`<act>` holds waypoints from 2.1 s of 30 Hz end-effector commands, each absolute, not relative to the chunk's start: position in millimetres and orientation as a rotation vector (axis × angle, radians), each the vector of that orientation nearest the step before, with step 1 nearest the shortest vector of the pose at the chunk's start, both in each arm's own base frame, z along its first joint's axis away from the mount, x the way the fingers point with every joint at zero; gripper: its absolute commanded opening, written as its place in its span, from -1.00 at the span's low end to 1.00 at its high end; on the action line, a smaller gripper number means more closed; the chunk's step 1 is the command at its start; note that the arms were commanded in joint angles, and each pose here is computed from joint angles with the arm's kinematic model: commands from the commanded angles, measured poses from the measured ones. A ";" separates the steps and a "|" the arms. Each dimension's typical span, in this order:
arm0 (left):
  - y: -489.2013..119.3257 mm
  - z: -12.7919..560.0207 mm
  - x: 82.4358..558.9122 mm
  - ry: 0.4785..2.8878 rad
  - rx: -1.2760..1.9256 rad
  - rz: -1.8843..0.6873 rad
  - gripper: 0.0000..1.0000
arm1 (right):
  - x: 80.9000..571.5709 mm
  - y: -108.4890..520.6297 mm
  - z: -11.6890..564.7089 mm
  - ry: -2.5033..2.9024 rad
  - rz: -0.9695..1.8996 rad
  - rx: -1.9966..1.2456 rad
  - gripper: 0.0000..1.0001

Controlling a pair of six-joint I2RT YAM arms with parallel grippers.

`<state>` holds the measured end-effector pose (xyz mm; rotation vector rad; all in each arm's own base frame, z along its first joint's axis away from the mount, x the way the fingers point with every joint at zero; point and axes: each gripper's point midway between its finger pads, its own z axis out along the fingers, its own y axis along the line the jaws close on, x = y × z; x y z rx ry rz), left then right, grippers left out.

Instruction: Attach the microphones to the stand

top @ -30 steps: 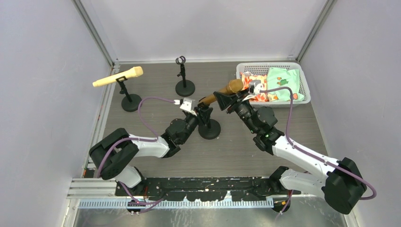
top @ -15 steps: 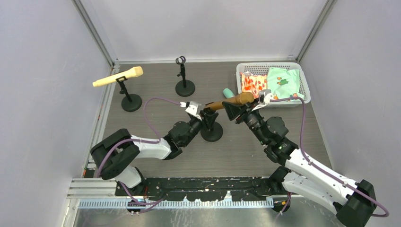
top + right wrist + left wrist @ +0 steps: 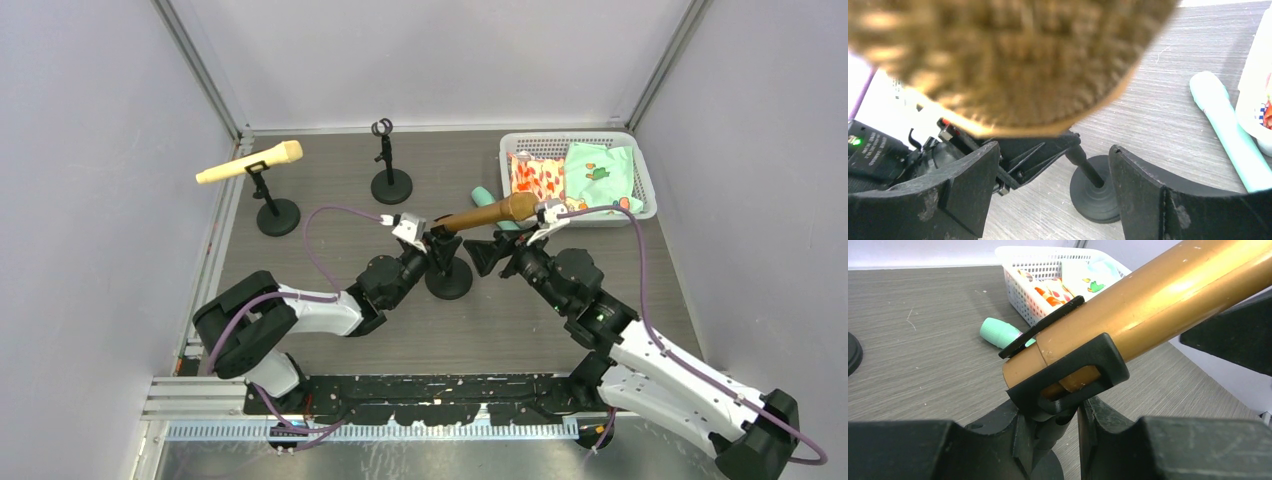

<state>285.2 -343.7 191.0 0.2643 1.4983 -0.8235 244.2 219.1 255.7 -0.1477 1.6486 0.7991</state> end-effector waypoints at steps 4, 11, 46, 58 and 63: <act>-348.7 143.3 271.8 1.649 0.325 -0.819 -0.99 | 214.1 204.1 298.4 1.588 0.873 -0.164 0.69; -351.4 142.1 269.8 1.649 0.347 -0.828 -1.00 | 194.9 174.5 305.9 1.732 0.771 -0.165 0.74; -350.7 147.5 256.1 1.634 0.480 -0.825 -0.99 | 215.0 183.6 348.1 2.170 0.881 -0.339 0.77; -352.7 148.2 254.4 1.636 0.491 -0.836 -1.00 | 219.5 186.0 329.9 2.246 0.869 -0.379 0.34; -353.3 147.3 252.8 1.638 0.504 -0.836 -0.99 | 221.5 188.5 321.2 2.287 0.872 -0.410 0.24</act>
